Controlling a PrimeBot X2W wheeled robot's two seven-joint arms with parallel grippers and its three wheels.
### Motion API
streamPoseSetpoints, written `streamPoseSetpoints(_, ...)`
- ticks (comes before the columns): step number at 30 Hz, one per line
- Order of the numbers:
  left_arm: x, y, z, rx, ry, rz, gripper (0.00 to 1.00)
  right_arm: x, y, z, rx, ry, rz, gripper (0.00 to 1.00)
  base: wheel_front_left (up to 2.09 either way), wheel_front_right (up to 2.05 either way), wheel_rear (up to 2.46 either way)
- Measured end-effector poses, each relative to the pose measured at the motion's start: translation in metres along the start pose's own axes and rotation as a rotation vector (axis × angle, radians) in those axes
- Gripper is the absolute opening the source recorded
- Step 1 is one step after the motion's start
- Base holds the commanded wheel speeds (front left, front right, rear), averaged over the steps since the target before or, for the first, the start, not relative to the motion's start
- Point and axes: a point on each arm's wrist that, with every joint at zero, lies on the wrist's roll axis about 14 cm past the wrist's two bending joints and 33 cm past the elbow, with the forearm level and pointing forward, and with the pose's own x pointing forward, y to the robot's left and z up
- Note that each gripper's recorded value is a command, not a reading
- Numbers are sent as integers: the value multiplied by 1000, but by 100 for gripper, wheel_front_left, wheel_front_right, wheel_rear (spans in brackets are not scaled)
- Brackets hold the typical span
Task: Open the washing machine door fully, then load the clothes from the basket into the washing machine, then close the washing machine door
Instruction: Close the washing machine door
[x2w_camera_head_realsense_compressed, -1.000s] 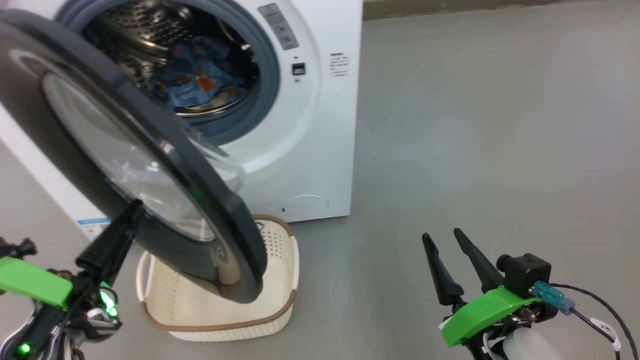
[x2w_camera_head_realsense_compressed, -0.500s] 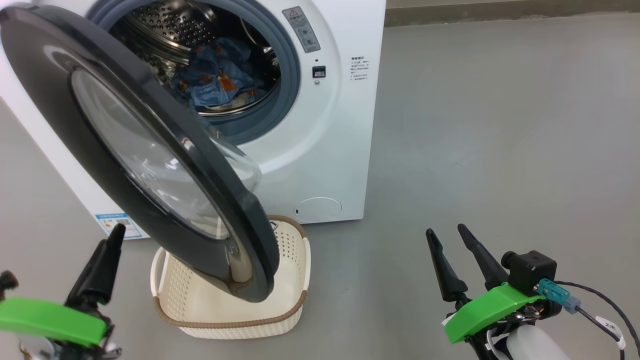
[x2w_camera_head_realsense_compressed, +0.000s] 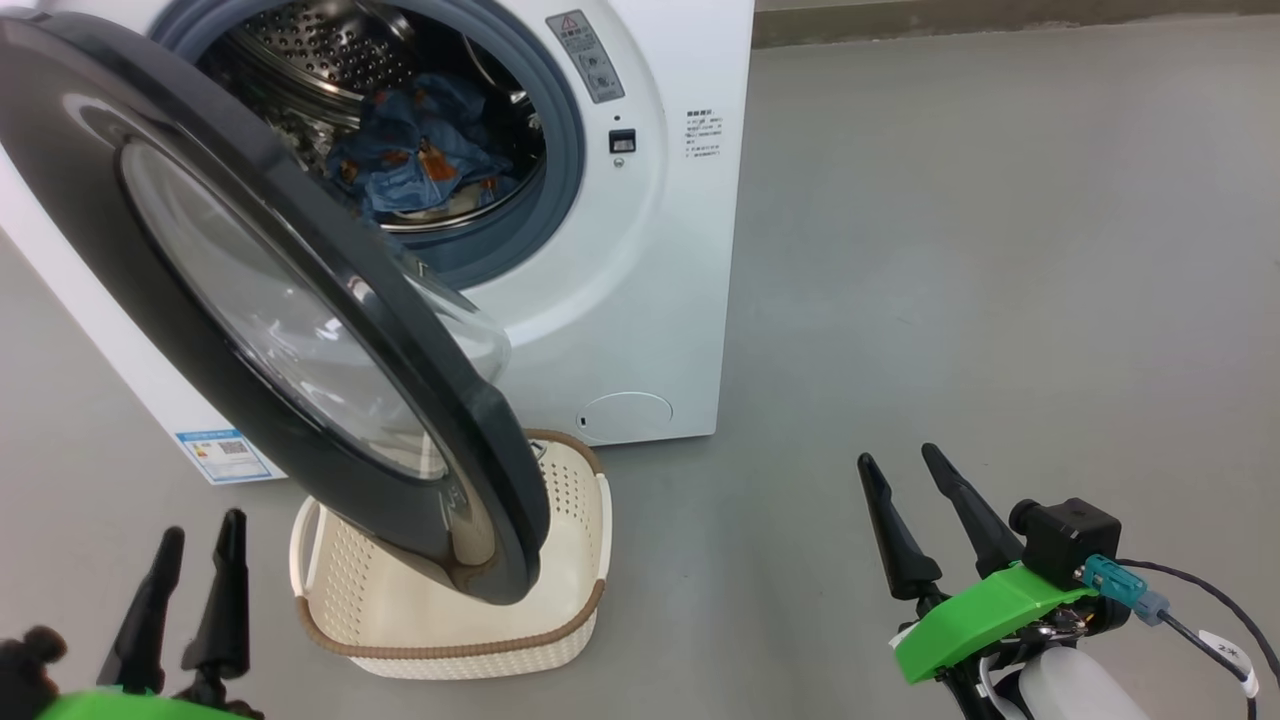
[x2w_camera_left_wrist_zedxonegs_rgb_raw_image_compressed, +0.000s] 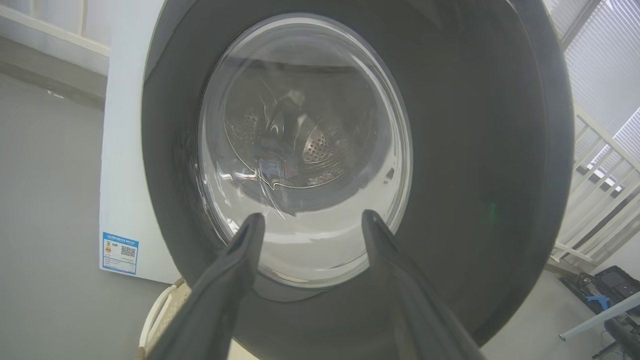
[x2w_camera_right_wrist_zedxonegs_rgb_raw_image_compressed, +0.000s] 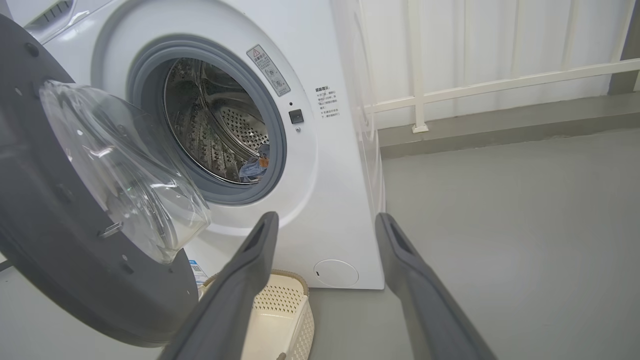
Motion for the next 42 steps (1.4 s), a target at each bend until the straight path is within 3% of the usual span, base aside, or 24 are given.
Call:
streamPoseSetpoints(5, -5, 14, -8, 95, -2, 23, 100, 0, -1, 0, -1, 1, -1, 100, 0, 0, 0)
streamPoseSetpoints(14, -11, 24, -19, 177, 23, 42, 100, 0, -3, 1, -8, 1, -3, 100, 0, 0, 0)
streamPoseSetpoints(42, -12, 26, -21, 187, 16, 63, 100, -1, -4, 2, -14, 0, -4, 100, 0, 0, 0)
